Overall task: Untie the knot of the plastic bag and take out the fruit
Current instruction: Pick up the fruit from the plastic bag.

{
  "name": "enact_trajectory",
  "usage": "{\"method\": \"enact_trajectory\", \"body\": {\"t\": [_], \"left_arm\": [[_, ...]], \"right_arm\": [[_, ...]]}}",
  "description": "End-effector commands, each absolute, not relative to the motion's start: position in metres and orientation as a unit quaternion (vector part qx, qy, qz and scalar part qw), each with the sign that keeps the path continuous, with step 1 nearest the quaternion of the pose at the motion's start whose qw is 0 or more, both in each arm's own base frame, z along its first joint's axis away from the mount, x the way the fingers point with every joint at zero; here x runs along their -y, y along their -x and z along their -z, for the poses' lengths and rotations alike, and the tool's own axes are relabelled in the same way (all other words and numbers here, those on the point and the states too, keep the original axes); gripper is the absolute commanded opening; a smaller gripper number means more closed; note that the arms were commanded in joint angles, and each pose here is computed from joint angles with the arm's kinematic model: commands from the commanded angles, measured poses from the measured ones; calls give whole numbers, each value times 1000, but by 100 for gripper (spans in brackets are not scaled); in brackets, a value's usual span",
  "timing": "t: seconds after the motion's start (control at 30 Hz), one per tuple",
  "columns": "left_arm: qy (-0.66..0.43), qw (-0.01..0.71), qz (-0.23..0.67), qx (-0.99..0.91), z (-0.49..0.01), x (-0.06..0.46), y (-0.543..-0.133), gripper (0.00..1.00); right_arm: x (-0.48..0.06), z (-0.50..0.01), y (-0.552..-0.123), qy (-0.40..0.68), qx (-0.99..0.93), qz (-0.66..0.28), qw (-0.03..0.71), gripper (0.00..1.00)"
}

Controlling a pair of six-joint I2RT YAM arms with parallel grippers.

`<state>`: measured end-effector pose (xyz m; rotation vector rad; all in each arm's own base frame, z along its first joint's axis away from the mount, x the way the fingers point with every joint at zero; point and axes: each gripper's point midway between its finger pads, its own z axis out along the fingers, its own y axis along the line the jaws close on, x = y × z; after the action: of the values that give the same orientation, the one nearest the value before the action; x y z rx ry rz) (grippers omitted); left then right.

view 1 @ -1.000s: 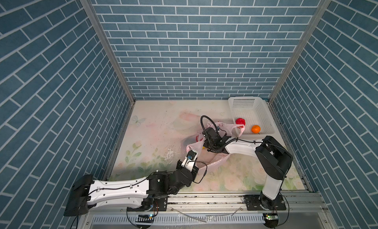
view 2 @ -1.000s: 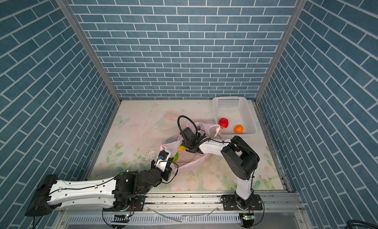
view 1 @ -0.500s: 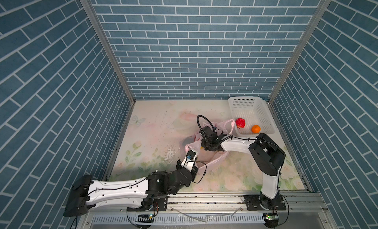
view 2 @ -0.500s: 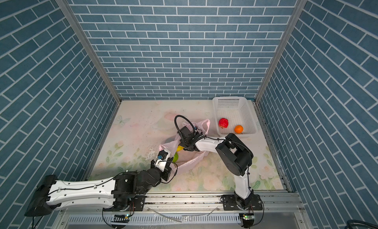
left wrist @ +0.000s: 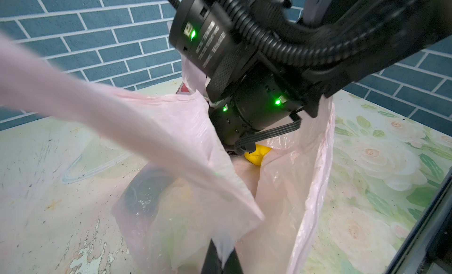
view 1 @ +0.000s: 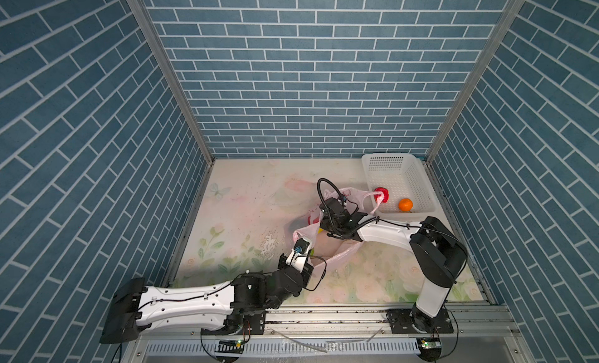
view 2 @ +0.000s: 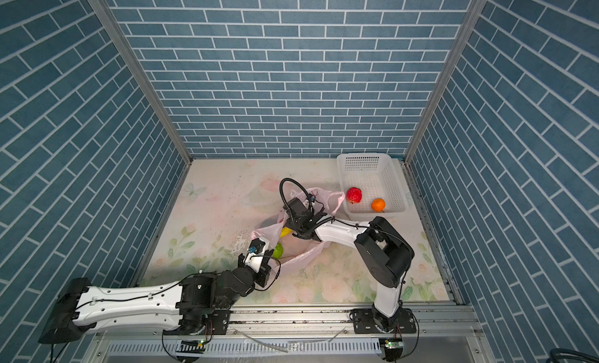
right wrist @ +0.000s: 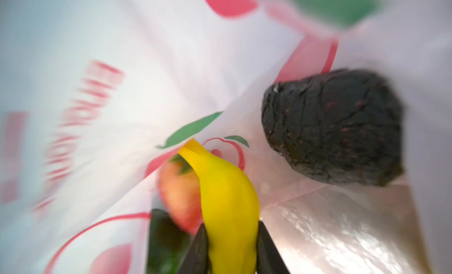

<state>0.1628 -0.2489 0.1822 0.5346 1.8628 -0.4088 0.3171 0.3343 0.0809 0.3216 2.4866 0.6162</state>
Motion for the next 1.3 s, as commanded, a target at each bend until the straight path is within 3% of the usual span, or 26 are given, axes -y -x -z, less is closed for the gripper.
{"method": "enact_trajectory", "body": {"t": [0.0,0.53,1.27], "left_arm": [[-221,553,162,-787,-180,245,-165,0],[-207,564,148,-786,-184,240,-169,0],[-206,564,147,-786,-185,240,-170,0]], "right_arm": [[-325,-96,-308,-101,-921,-221,305,21],[-273,-148,-266,-30,-919,-126,373,19],[-244,-316,-274,6,-851,-134,508,19]]}}
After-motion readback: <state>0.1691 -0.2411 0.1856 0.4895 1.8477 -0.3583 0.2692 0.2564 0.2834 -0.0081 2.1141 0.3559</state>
